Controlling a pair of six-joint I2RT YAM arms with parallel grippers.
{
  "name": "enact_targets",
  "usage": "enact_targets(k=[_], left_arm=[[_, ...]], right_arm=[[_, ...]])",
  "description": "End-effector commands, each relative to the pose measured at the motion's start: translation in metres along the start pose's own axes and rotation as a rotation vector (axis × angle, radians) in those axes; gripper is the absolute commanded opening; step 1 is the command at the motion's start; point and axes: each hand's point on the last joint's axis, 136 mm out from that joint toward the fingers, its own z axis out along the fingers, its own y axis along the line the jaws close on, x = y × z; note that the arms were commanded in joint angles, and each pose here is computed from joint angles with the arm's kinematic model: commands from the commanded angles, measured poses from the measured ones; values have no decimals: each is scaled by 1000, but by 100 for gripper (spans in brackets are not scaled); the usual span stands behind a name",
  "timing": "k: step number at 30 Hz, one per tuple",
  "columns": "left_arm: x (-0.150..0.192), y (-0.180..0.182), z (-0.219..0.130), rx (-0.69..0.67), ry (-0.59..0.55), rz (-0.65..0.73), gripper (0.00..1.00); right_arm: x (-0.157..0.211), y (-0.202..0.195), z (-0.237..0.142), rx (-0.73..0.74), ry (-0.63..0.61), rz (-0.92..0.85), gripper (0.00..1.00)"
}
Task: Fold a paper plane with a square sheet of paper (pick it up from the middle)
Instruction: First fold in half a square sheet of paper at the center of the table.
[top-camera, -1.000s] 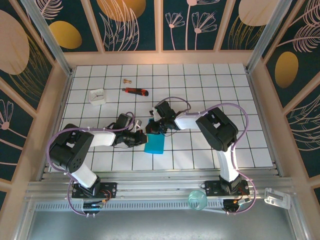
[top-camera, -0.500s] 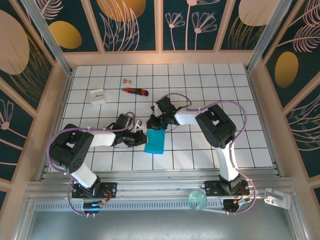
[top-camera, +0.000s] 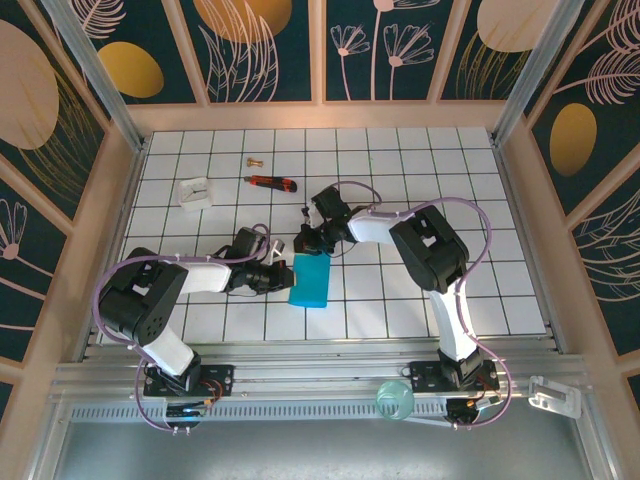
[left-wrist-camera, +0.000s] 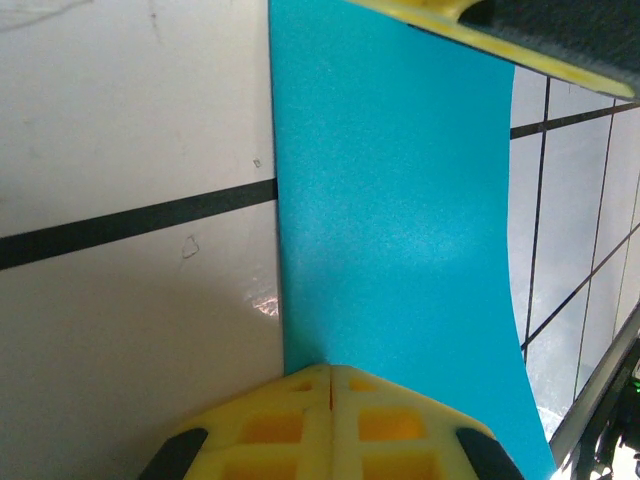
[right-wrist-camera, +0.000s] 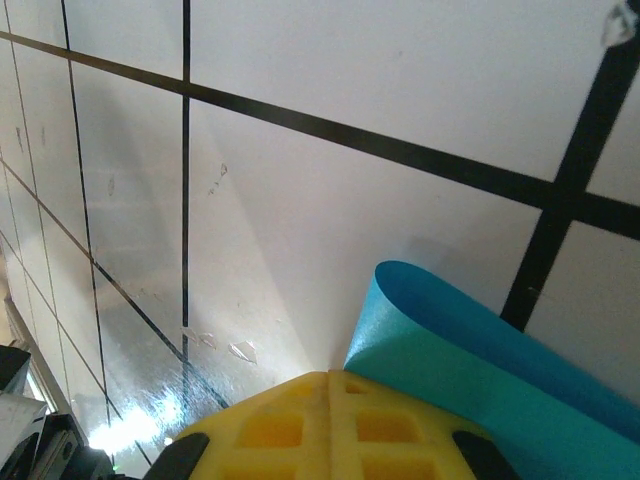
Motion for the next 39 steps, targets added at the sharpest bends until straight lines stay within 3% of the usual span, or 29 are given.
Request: enact_targets(k=[1, 30, 34, 39], left_arm=[[88, 106, 5, -387, 229, -120, 0], [87, 105, 6, -386, 228, -111, 0], [85, 103, 5, -380, 218, -111, 0], [81, 101, 6, -372, 201, -115, 0]], right_arm=[[-45, -67, -4, 199, -154, 27, 0], [-90, -89, -4, 240, -207, 62, 0], [-115, -96, -22, 227, -254, 76, 0], [-143, -68, -48, 155, -314, 21, 0]])
